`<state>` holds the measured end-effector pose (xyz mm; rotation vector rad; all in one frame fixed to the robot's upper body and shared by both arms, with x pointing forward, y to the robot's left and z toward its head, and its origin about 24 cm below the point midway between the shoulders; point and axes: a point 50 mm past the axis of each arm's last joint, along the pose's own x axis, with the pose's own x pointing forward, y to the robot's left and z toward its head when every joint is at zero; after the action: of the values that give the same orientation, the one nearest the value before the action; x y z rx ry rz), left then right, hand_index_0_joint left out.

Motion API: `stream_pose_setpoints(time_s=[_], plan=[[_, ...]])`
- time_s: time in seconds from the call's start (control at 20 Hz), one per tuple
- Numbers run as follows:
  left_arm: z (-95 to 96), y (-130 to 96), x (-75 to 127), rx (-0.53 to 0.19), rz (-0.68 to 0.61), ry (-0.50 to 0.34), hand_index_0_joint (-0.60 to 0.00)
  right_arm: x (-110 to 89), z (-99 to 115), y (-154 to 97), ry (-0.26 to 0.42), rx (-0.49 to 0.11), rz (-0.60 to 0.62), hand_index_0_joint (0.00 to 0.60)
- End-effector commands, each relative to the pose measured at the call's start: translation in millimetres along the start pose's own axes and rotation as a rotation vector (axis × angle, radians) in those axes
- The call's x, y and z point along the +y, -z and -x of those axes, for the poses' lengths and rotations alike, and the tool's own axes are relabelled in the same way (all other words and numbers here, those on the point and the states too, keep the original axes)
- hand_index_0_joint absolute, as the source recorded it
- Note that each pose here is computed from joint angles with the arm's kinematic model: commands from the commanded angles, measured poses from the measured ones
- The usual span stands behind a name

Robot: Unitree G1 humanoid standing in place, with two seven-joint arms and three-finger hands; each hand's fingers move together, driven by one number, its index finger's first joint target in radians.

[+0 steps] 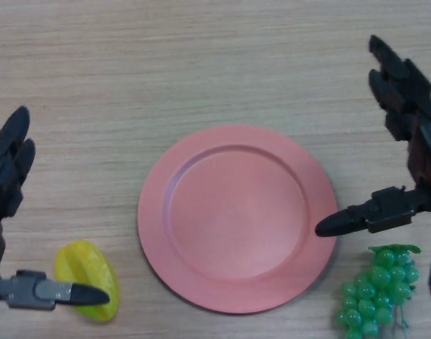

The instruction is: Pick up the yellow starfruit and place it on the plate

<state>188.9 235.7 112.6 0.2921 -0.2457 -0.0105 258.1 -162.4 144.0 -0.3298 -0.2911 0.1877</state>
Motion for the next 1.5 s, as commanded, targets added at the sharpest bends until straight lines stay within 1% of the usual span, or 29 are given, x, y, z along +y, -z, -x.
stream_pose_setpoints(time_s=[0.05, 0.15, 0.25, 0.4, 0.55, 0.65, 0.8, 0.95, 1.05, 1.2, 1.35, 1.5], plan=[[9.2, -23.6, 17.1, -0.182, -0.128, -0.05, 0.0, -10.0, -1.5, -27.6, 0.066, -0.184, 0.034, 0.0], [16.7, -15.8, 18.9, -0.186, -0.173, -0.079, 0.0, -7.9, -3.5, -27.3, 0.061, -0.177, 0.017, 0.0], [22.1, -4.6, 21.1, -0.166, -0.186, -0.104, 0.0, -5.8, -4.5, -26.7, 0.046, -0.17, 0.017, 0.0], [28.6, 18.1, 22.1, -0.092, -0.22, -0.117, 0.0, -3.4, -6.0, -29.2, 0.04, -0.174, 0.006, 0.0], [29.4, 30.8, 20.8, -0.064, -0.225, -0.123, 0.0, -2.0, -4.0, -29.2, 0.043, -0.177, -0.002, 0.0], [27.6, 35.9, 17.1, -0.054, -0.234, -0.125, 0.0, -1.5, -3.2, -29.6, 0.042, -0.176, -0.002, 0.0], [25.7, 48.4, 13.3, -0.025, -0.214, -0.141, 0.0, -0.9, -2.3, -30.1, 0.039, -0.169, -0.008, 0.0], [21.1, 53.7, 11.2, -0.004, -0.193, -0.162, 0.0, -2.0, -3.5, -31.2, 0.042, -0.172, -0.003, 0.0], [17.0, 59.3, 6.3, 0.007, -0.192, -0.153, 0.0, -0.5, -3.6, -29.8, 0.046, -0.177, -0.004, 0.0], [12.0, 70.0, 1.4, 0.042, -0.187, -0.154, 0.0, -1.1, -3.6, -29.9, 0.051, -0.176, -0.007, 0.0], [6.6, 76.0, -4.3, 0.052, -0.195, -0.149, 0.0, -1.5, -4.2, -29.6, 0.057, -0.176, 0.005, 0.0], [-0.1, 77.3, -9.4, 0.038, -0.163, -0.137, 0.0, -0.3, -3.6, -30.2, 0.053, -0.167, 0.0, 0.0]])
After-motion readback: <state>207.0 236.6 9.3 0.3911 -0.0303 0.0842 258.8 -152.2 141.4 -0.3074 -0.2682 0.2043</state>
